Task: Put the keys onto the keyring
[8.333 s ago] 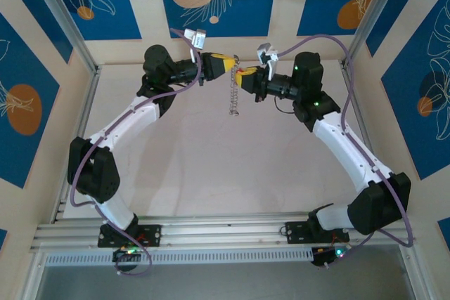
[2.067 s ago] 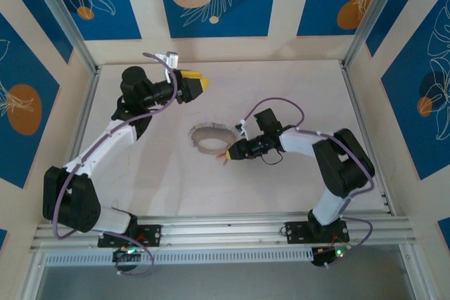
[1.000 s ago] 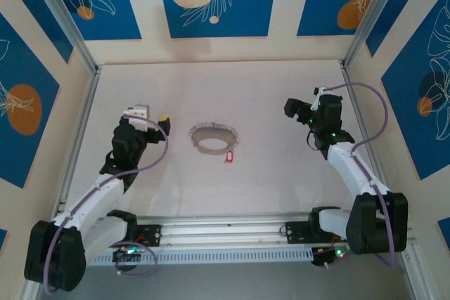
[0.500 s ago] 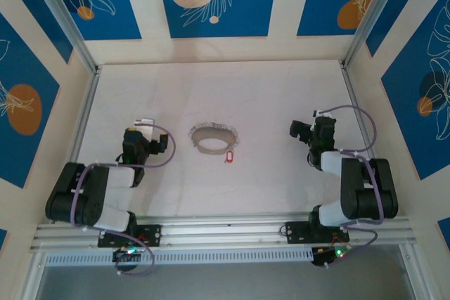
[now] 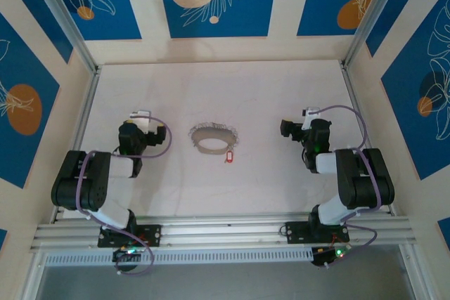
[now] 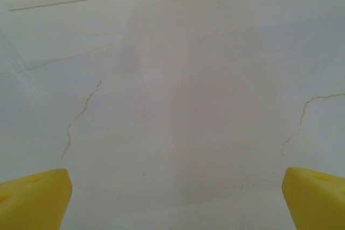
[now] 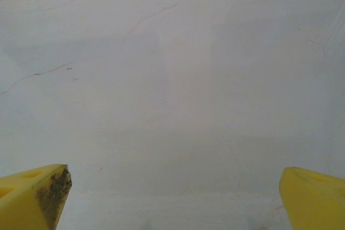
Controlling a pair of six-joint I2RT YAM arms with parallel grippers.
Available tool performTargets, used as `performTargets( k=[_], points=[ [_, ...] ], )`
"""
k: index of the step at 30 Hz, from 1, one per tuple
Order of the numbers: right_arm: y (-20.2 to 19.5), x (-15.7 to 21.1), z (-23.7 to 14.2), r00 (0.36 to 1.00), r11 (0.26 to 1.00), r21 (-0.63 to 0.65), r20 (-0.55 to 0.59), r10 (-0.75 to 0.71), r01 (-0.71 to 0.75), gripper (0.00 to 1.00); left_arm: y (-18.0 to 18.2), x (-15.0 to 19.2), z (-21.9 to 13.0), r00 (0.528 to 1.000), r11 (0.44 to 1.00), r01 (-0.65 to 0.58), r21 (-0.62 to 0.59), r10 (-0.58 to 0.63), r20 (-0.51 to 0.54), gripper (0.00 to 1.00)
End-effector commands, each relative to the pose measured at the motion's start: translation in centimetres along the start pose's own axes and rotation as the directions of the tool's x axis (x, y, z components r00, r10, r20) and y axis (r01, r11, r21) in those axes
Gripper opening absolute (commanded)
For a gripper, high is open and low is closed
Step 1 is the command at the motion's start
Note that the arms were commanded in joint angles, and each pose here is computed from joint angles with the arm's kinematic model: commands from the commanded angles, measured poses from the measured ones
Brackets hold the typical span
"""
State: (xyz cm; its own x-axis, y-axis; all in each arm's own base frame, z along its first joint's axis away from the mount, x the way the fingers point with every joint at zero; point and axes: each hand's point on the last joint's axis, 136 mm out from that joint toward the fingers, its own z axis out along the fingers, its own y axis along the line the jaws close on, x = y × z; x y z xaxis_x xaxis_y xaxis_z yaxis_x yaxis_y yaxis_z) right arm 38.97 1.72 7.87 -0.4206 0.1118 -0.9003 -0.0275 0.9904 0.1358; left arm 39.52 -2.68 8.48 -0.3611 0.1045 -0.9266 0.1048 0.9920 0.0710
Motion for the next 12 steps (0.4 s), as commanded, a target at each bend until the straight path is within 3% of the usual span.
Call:
performTargets(
  k=[1,12],
  points=[
    [0.43,-1.63,-0.01,0.998,0.999,-0.01,0.058,-0.035,0.036,0.99,-0.05,-0.53,0.21,1.0,1.0,0.017,0.02,-0.017,0.016,1.0],
    [1.35,-1.51,0.08,0.998,0.995,-0.09,0.038,-0.043,0.046,0.99,-0.01,-0.61,-0.03,1.0,1.0,0.014,0.015,-0.014,0.026,1.0]
  ],
)
